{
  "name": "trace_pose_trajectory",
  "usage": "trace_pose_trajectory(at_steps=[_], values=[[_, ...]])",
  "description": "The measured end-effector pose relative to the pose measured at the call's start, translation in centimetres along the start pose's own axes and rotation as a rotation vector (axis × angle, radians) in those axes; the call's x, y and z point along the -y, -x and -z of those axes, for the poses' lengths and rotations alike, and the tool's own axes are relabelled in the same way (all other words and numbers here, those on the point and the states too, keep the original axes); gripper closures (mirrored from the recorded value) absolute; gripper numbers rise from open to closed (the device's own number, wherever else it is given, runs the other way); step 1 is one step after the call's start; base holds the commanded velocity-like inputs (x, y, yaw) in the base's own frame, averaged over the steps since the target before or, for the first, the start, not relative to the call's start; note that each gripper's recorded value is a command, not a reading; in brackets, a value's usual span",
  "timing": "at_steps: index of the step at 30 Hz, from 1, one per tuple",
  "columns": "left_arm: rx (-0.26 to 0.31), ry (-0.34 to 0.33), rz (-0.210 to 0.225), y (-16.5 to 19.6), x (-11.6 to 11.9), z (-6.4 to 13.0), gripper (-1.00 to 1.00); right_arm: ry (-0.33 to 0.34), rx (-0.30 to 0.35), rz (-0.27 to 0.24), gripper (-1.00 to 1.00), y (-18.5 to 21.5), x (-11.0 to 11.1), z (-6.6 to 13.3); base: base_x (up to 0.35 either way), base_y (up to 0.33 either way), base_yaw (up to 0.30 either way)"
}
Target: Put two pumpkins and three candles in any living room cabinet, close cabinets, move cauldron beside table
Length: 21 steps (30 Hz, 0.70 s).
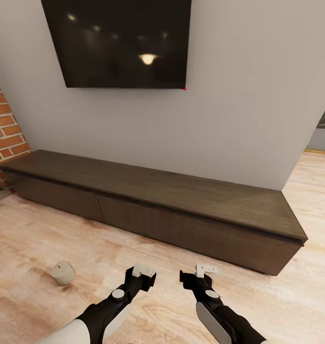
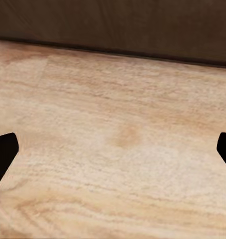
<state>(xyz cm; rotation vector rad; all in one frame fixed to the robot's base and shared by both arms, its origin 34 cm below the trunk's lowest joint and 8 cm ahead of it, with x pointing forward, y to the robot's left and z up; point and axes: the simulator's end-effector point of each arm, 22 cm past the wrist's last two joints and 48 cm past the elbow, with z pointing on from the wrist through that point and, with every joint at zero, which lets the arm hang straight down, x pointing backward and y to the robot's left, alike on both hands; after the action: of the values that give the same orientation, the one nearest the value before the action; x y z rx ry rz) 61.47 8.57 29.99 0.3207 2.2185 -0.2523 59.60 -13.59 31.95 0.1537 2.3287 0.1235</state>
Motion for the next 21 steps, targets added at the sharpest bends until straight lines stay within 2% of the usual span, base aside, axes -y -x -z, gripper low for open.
trace_pose_trajectory(at_steps=[21], values=[[0.074,0.015,-0.023,4.4,-0.2,1.8,-1.00,0.015,0.080,0.006,-1.00,4.0,-0.9,2.2,0.000,0.000,0.290]])
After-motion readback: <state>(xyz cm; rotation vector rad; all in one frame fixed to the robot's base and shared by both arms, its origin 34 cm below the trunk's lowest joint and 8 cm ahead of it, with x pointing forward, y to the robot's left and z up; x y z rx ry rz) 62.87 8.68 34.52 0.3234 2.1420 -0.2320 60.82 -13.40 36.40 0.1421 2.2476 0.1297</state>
